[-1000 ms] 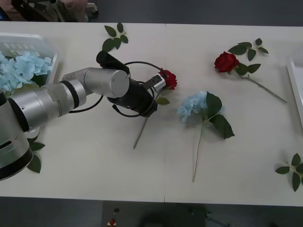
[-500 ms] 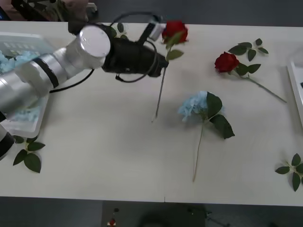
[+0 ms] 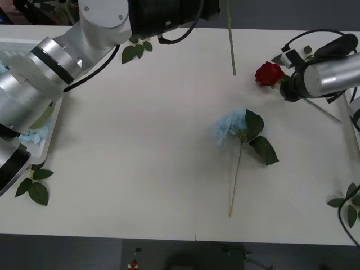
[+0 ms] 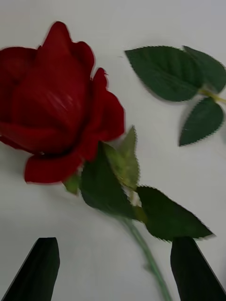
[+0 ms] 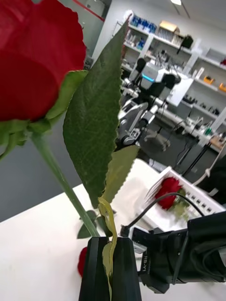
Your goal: Put the red flowers into the right box and the blue flowers into the left box
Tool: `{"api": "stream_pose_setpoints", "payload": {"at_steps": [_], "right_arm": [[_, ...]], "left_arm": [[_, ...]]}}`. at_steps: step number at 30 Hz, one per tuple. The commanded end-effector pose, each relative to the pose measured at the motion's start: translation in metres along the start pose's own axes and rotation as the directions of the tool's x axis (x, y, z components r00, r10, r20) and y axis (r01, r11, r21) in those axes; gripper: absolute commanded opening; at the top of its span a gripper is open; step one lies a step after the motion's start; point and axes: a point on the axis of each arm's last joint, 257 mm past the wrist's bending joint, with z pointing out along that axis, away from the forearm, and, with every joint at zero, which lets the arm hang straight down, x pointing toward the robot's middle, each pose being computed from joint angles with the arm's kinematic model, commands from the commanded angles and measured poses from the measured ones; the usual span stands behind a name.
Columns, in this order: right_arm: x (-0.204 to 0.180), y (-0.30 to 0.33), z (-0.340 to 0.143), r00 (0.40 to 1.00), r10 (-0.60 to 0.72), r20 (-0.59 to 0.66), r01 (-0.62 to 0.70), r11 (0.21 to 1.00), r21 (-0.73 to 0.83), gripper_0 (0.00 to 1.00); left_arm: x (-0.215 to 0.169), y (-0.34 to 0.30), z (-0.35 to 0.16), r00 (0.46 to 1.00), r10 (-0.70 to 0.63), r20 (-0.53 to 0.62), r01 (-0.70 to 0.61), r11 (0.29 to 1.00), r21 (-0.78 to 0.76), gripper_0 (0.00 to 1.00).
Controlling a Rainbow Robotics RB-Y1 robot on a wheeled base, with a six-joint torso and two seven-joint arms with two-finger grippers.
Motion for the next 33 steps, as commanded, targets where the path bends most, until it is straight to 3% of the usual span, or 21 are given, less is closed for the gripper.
{"api": "stream_pose_setpoints", "payload": {"at_steps": [1,13,17,23,33], "right_arm": [[-0.026,-0.006,-0.002,0.999,0.040,0.022,-0.041,0.999,0.015,0.69],[-0.042,-0.010,-0.022,0.993,0.067,0.093,-0.056,0.991,-0.120,0.69],[-0.064,-0.004,-0.072,0.967,0.147,0.210,-0.073,0.944,-0.323,0.70],[-0.070,0.015,-0.144,0.877,0.341,0.340,-0.092,0.812,-0.577,0.70],[-0.051,0.040,-0.210,0.696,0.562,0.448,-0.082,0.681,-0.728,0.70]], "left_arm": [[-0.012,-0.015,0.004,0.993,0.116,0.015,-0.116,0.993,0.008,0.00],[-0.023,-0.028,0.009,0.989,0.137,0.054,-0.138,0.990,0.015,0.00],[-0.024,-0.031,0.011,0.989,0.133,0.063,-0.134,0.991,0.017,0.00],[-0.026,-0.030,0.010,0.990,0.122,0.070,-0.124,0.992,0.014,0.00],[-0.031,-0.031,0.011,0.991,0.100,0.088,-0.102,0.995,0.015,0.00]]}}
